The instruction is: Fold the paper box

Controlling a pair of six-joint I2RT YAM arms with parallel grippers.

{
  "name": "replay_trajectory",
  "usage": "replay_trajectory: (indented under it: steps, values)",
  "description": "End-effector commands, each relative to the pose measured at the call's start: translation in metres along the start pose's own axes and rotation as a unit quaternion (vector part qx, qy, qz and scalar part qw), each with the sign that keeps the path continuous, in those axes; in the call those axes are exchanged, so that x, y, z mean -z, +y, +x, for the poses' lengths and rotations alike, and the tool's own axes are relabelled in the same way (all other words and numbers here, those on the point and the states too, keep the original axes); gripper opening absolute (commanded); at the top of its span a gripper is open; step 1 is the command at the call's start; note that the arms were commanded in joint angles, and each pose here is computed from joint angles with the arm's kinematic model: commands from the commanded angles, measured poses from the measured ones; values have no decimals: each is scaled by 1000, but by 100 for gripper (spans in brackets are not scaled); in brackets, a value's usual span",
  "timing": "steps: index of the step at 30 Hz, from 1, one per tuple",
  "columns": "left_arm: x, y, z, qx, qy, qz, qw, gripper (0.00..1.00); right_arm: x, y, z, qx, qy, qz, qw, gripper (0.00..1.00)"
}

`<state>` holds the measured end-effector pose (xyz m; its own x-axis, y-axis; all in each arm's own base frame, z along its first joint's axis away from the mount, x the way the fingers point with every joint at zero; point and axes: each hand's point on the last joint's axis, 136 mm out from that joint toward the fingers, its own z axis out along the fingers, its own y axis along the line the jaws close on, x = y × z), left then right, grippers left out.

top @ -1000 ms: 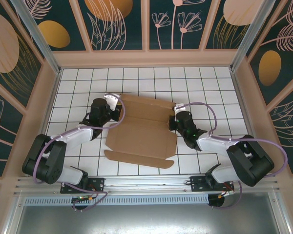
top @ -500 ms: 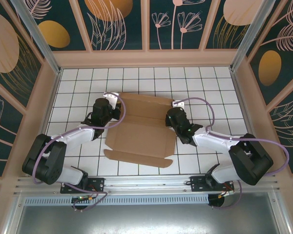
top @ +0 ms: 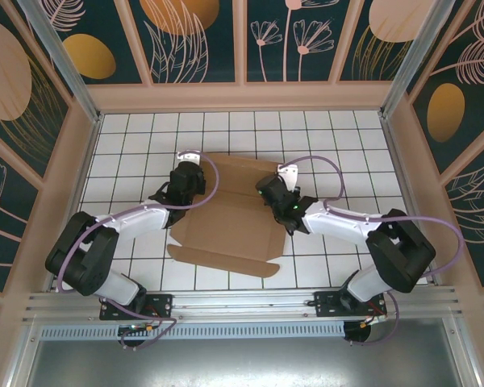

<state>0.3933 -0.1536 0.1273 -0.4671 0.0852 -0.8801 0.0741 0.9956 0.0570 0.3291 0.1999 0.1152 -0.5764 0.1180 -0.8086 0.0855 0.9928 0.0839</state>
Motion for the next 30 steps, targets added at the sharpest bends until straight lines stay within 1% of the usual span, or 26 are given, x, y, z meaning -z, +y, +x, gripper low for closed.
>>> replay_trajectory:
  steps: [1,4,9,11,14,16,19,23,26,28,30]
  values:
    - [4,-3,10,26,-13,19,999,31,1,-8,-17,-36,-47,22,998,0]
    - [11,-18,12,46,-38,78,995,39,0,-15,-17,-9,-75,7,997,0]
    - [16,-28,16,60,-57,117,990,39,0,-22,-15,6,-120,-65,991,0]
    - [18,-32,16,63,-59,131,988,39,-2,-27,-16,7,-125,-65,990,0]
    - [24,-29,11,76,-68,133,986,42,-3,-29,-18,18,-130,-55,990,0]
    - [33,-26,4,91,-83,137,983,46,-3,-30,-19,25,-133,-50,990,0]
    - [48,-30,-6,105,-95,165,976,47,-3,-33,-20,32,-136,-43,989,0]
    - [73,-37,-19,116,-114,215,963,46,-4,-35,-20,36,-139,-33,989,0]
    - [91,-44,-23,110,-119,253,954,42,-8,-39,-19,40,-135,-20,990,0]
    - [101,-40,-29,114,-127,254,952,38,-9,-39,-18,41,-133,-18,990,0]
    - [107,-29,-37,129,-143,233,953,37,-11,-39,-16,41,-130,-19,990,0]
